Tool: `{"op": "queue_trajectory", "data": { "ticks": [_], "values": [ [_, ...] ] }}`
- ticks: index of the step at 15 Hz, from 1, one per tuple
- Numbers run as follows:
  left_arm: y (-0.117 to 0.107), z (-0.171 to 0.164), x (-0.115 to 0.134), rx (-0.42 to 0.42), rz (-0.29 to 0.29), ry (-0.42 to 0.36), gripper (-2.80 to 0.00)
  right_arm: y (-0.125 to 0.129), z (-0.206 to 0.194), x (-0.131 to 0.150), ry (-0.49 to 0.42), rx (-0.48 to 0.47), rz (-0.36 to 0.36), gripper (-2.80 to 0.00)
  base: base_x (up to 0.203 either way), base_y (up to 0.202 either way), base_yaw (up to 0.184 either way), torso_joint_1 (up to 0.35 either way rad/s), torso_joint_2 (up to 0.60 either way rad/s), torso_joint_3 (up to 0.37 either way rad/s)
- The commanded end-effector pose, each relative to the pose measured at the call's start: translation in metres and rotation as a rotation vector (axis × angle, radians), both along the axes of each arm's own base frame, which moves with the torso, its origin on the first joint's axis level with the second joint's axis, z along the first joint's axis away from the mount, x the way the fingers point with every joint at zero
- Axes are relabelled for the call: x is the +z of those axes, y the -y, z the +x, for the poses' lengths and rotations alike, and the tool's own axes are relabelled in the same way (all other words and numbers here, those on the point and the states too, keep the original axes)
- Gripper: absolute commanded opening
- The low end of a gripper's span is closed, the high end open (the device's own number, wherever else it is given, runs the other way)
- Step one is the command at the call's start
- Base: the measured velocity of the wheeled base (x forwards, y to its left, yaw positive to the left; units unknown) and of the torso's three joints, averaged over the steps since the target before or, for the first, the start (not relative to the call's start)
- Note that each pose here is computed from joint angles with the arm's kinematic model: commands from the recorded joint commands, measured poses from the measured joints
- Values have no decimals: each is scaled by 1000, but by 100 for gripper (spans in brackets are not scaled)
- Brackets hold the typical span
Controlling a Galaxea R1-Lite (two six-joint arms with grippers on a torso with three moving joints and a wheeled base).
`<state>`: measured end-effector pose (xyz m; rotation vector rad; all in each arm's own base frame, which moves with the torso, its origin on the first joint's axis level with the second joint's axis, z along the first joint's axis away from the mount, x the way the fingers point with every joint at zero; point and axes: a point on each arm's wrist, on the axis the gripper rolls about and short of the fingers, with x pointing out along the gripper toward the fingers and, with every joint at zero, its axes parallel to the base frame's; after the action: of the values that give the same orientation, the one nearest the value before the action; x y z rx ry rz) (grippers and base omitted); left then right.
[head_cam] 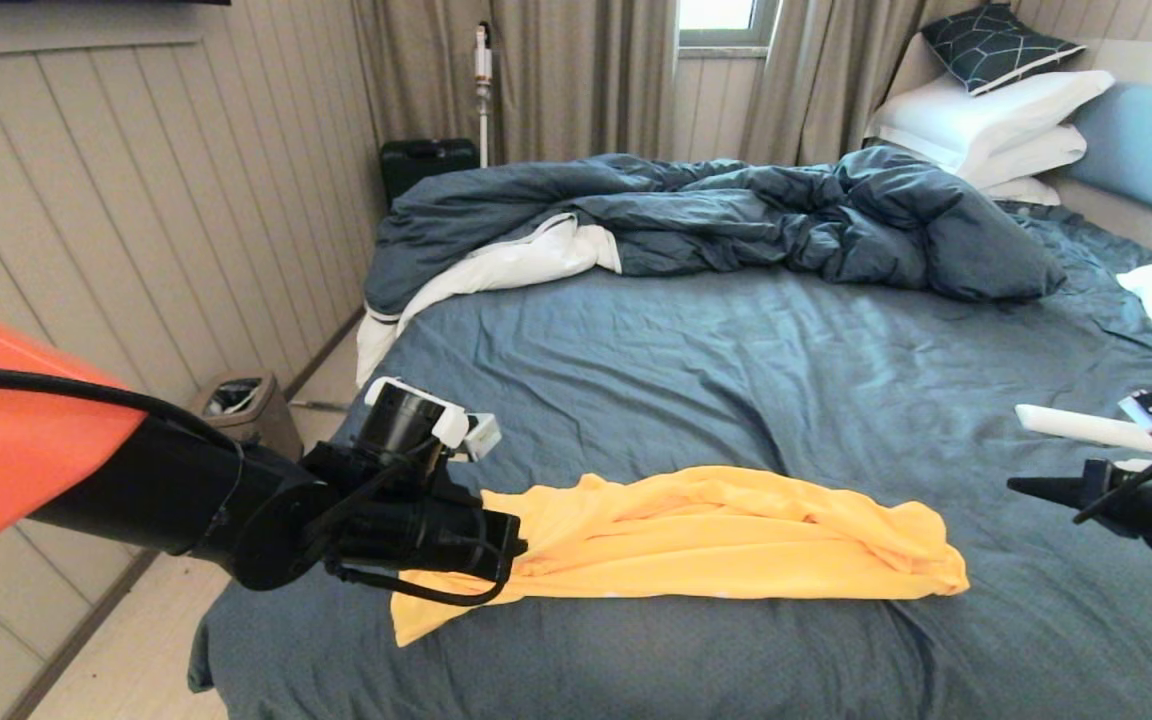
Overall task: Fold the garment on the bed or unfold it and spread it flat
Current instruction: Fold the yellow T-shirt
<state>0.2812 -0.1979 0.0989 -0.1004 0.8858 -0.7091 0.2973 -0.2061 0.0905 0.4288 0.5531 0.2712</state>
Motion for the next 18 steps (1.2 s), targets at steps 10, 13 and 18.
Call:
{"op": "queue_trajectory", "data": {
  "ticks": [10,13,18],
  "values": [
    [6,-5,-30,-25,31,-45,0,1,2,-6,-7,5,9,-280,0,0,0,0,0,0],
    [4,-14,-16,-33,10,-22,0,1,2,-6,-8,5,10,-280,0,0,0,0,0,0],
    [-12,-28,43,-5,-92,116,0,1,1,-4,-14,0,23,-280,0,0,0,0,0,0]
  ]
}}
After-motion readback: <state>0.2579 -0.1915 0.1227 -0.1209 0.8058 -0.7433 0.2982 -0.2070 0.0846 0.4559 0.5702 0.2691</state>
